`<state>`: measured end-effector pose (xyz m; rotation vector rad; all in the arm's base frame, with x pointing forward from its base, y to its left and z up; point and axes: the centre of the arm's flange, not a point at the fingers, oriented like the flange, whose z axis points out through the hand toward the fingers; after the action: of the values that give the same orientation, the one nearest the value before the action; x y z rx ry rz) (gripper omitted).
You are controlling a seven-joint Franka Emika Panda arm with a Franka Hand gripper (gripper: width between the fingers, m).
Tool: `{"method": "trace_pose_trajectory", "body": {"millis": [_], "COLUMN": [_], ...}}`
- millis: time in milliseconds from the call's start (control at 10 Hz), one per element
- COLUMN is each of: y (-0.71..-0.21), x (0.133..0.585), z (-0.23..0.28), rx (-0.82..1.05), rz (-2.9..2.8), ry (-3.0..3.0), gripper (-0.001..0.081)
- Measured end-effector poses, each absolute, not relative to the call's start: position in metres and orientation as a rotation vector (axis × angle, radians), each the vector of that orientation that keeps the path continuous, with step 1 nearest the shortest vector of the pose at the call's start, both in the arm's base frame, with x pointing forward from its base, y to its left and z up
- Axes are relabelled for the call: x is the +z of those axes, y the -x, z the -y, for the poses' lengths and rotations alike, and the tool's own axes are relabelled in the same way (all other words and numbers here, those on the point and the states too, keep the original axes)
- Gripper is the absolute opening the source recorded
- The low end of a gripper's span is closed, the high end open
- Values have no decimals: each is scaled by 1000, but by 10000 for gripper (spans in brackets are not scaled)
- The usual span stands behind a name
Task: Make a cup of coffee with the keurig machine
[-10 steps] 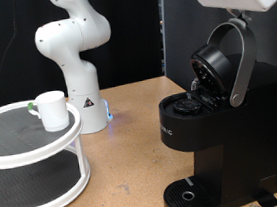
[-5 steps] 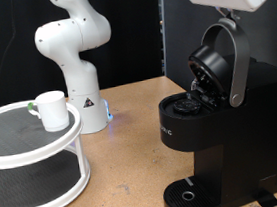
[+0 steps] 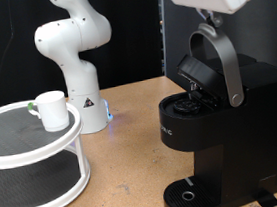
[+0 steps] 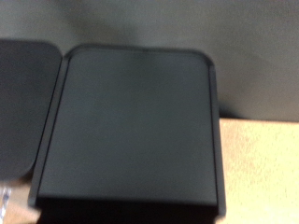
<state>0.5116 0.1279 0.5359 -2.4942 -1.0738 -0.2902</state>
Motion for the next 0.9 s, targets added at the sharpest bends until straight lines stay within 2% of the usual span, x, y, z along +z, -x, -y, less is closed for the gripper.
{"method": "trace_pose_trajectory", "body": {"millis": [900], "y": [-513], "x": [499], "z": [-59], "rx": [-228], "rz": [1099], "ry": [2584], "gripper": [6]}}
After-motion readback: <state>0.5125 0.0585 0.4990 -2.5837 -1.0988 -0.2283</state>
